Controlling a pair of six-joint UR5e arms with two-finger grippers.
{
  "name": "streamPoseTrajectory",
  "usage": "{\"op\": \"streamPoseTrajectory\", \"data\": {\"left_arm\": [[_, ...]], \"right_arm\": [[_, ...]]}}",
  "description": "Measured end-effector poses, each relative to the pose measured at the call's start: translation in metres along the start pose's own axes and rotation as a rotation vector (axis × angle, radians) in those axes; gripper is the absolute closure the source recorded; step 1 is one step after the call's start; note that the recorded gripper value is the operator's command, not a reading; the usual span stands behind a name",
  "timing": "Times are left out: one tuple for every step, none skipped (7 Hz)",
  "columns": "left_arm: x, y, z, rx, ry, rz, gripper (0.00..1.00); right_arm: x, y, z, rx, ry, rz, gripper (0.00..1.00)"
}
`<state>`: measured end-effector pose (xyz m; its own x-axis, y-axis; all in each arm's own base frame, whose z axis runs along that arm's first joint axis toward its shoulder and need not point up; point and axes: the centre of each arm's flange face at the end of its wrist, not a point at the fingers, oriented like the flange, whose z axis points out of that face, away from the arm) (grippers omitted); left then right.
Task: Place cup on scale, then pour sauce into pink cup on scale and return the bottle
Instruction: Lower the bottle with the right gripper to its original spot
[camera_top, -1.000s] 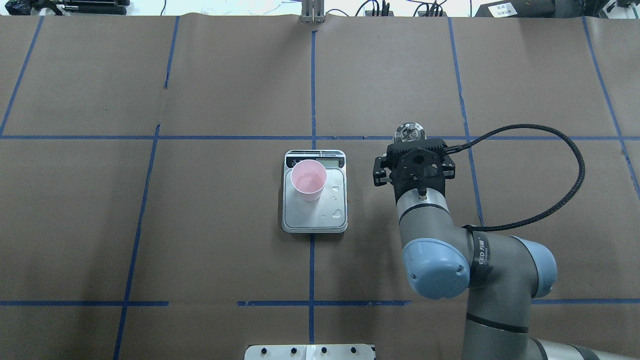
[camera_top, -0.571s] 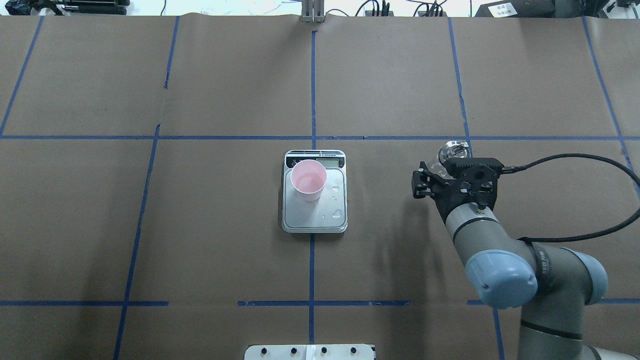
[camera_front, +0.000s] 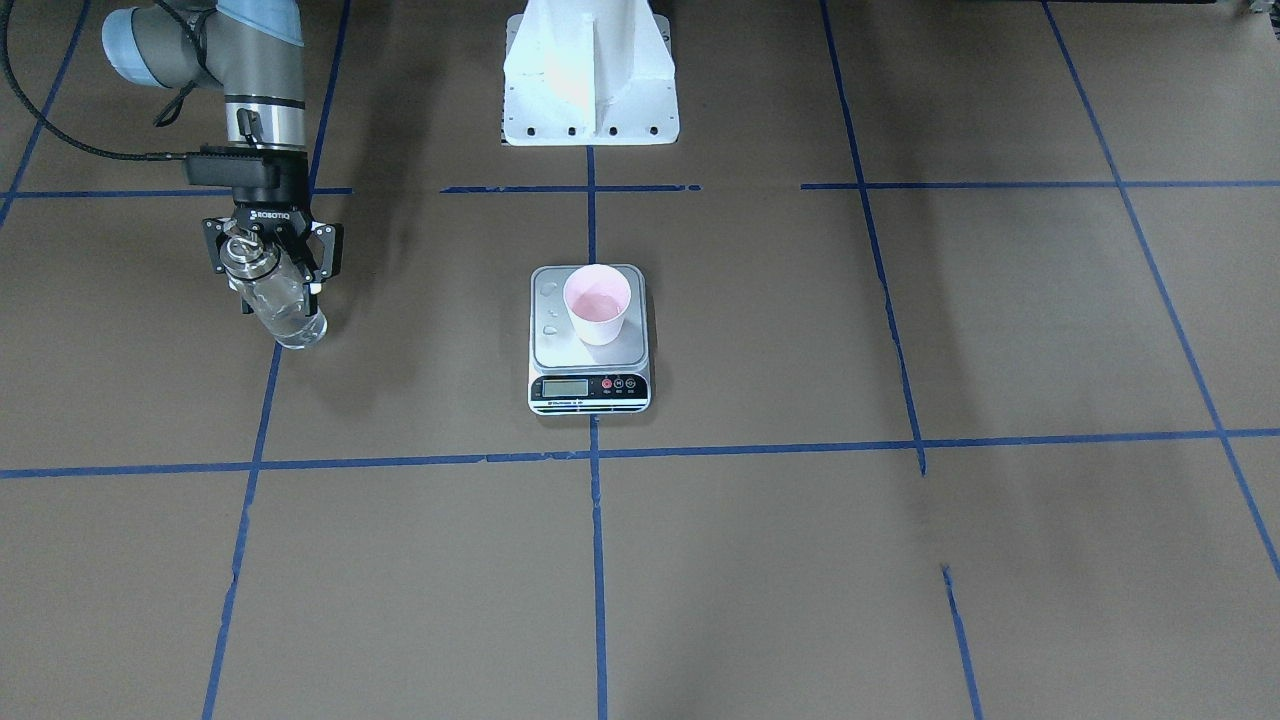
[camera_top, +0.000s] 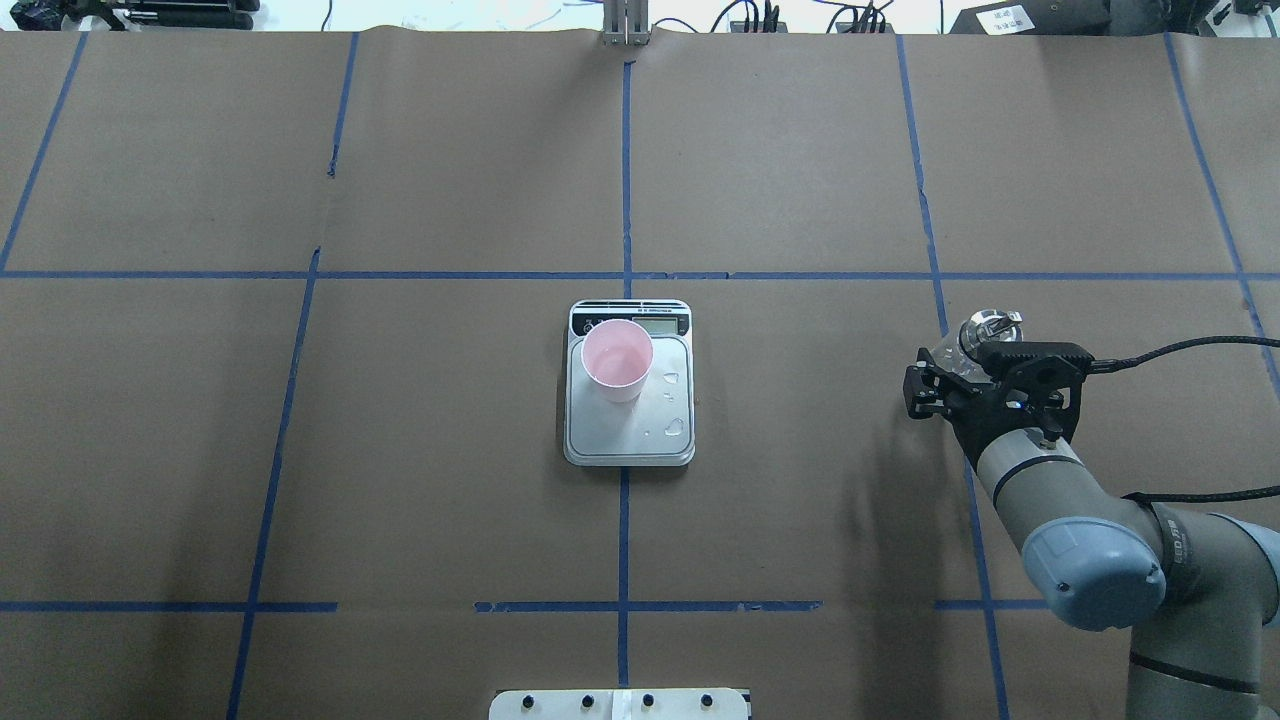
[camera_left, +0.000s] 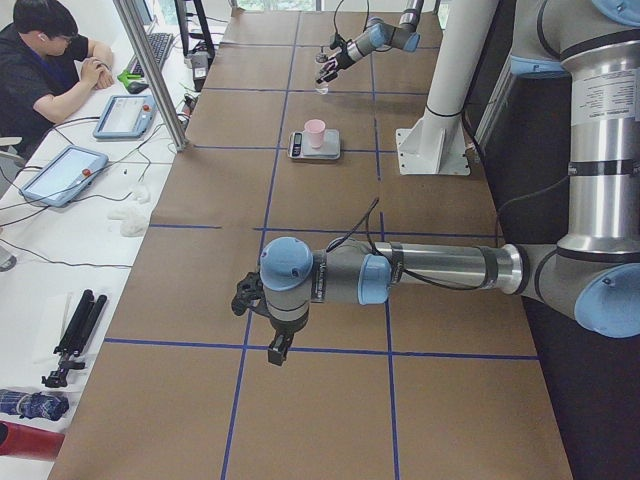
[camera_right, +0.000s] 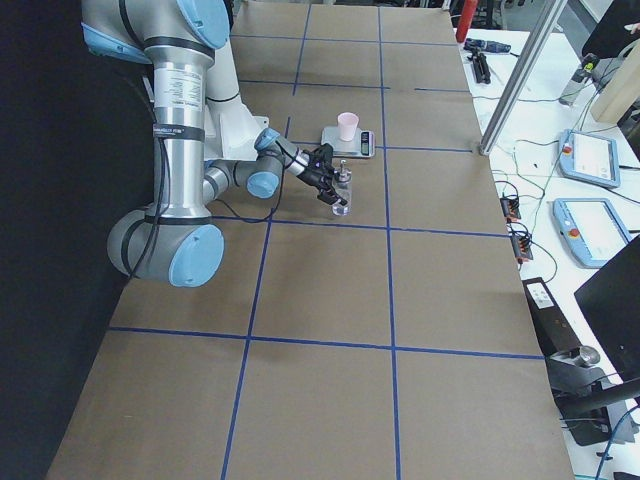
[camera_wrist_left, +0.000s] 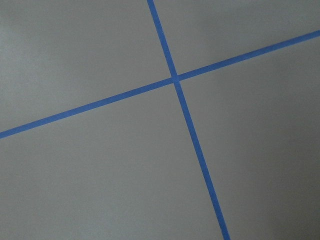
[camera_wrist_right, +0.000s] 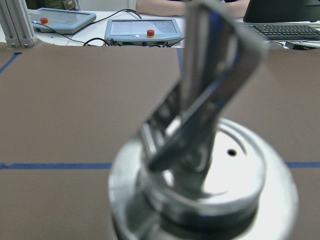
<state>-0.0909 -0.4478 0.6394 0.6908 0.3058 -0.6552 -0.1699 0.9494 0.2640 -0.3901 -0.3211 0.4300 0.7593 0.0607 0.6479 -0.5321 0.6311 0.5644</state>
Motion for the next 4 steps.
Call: {"op": "streamPoseTrajectory", "data": {"left_arm": [[-0.0004,0.0004,0.0005,-0.001,0.000,-0.001,0.00],[-0.0007,0.0008,0.0009,-0.002,0.001,-0.002,0.00],[-0.0009,0.0009,0.0011,-0.002,0.001,-0.002,0.00],[-0.0010,0.0010,0.0012,-0.003,0.001,-0.002,0.00]], "right_arm": [[0.0021,0.0037,0.0024,-0.009,0.004,-0.006,1.00],[-0.0001,0.0056,0.0028,-0.020,0.001,-0.005,0.93],[-0.0021,0.0066,0.0029,-0.029,-0.004,-0.003,0.91],[-0.0029,0.0076,0.0032,-0.036,-0.005,-0.003,0.86]]}}
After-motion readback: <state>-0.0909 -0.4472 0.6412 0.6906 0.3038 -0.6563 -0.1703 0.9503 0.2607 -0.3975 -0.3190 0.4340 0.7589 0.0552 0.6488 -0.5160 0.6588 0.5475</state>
